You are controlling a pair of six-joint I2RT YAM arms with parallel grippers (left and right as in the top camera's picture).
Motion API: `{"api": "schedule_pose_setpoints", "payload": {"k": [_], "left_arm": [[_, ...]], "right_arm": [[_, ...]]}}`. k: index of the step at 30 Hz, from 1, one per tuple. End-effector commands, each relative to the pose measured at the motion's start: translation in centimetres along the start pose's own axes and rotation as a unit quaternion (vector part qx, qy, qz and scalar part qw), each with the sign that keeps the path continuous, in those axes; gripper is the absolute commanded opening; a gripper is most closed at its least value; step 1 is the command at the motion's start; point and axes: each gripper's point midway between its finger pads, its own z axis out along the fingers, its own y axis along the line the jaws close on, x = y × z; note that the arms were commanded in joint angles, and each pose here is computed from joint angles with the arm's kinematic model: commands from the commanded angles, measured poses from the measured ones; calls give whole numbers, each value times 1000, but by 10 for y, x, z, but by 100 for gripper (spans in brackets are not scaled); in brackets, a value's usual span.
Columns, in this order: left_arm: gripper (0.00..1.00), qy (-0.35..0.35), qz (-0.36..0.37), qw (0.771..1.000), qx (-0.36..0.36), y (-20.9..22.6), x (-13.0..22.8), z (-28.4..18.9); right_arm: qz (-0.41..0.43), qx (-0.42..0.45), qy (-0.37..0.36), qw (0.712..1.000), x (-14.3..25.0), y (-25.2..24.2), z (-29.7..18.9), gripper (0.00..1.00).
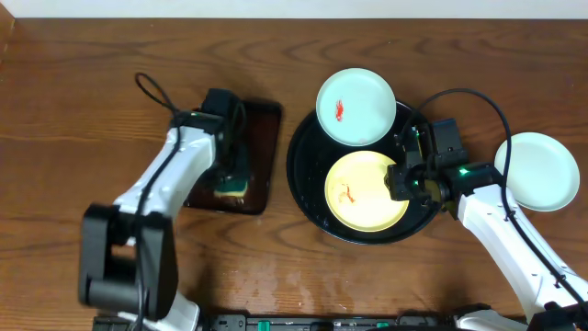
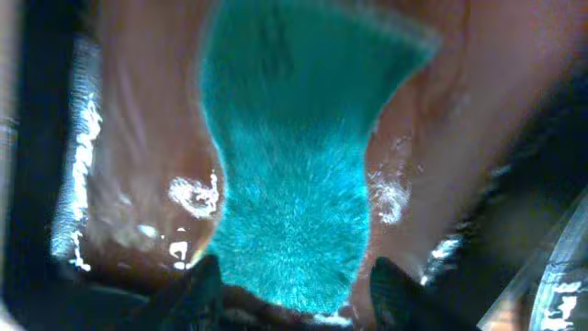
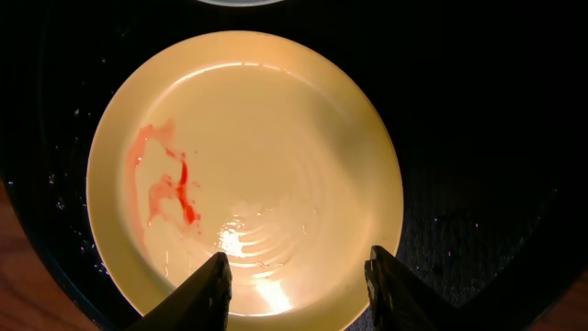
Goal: Clean dirty plates on tray and stack at the side
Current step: 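Dip the sponge in the water tray with the left gripper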
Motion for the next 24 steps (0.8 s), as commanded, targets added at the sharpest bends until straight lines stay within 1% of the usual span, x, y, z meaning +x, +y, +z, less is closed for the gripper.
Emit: {"api": "schedule_pose_setpoints", "payload": {"k": [1,4,9,10,12,13,14,17,20,23,24], "left_arm": [[56,-58,-1,998,-27,11,-21,-15],[57,-75,-2,997,-35,12,-32,-6],[57,-68,-2,997,-38,9,-38,25],[56,-63,-2,997,-40,9,-38,32],[51,-53,-1,998,-44,10,-37,43],[47,-49,-1,998,-46,10,-36,46],[39,-45,-1,998,-47,10,-35,50],[8,-41,0,998,-49,11,-34,53],[8,-43,4,998,-47,9,-35,47],[8,-48,5,998,-40,6,-39,27],[28,-49,5,998,-33,4,-39,20]], "right_arm": [[-12,-5,-9,1000,-6,5,-4,47],[-12,-5,-9,1000,-6,5,-4,47],[-8,-6,-9,1000,-6,5,-4,47],[-6,-6,-9,1000,-6,5,-4,47],[-6,-6,-9,1000,-6,5,-4,47],[-6,-6,-9,1000,-6,5,-4,47],[-6,-6,-9,1000,-6,5,-4,47],[-6,-6,-9,1000,-6,5,-4,47],[1,-6,-9,1000,-6,5,-4,46],[2,-6,-9,1000,-6,5,-4,46],[1,-6,-8,1000,-6,5,-4,46]]}}
